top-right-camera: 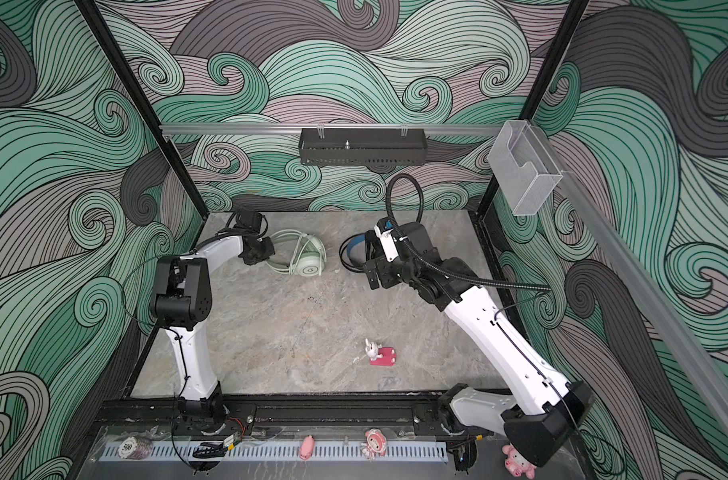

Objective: Wrap the headphones

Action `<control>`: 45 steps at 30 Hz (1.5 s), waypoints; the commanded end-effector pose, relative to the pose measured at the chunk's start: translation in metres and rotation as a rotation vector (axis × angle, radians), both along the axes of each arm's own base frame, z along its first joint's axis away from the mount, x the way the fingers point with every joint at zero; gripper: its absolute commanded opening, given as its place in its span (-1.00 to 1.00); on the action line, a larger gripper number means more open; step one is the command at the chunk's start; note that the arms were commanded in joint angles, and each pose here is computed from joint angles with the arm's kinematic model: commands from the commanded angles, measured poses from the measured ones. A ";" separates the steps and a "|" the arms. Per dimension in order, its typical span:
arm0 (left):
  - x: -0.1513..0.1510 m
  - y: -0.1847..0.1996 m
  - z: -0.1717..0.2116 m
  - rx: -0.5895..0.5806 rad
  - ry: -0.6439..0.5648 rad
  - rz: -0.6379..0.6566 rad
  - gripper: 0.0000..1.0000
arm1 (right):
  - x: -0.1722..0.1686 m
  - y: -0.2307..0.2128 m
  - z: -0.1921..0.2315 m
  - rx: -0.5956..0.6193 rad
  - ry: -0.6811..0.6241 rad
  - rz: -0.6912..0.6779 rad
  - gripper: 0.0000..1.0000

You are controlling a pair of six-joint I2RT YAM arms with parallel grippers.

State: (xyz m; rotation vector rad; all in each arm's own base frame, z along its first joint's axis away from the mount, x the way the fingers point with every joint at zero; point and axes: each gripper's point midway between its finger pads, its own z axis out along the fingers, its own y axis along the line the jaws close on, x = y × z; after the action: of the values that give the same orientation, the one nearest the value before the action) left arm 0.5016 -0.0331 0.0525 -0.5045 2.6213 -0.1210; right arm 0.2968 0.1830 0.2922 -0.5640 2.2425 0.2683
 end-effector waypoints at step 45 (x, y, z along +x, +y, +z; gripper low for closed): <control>-0.184 0.054 0.107 0.441 -0.612 -0.007 0.97 | 0.077 -0.180 -0.186 -0.006 -0.237 -0.632 0.99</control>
State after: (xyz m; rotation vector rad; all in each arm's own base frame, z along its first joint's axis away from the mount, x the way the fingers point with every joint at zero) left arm 0.2894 0.0128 0.1128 -0.2658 2.1880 0.2001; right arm 0.3654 -0.0006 0.1050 0.1584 2.1357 -0.1672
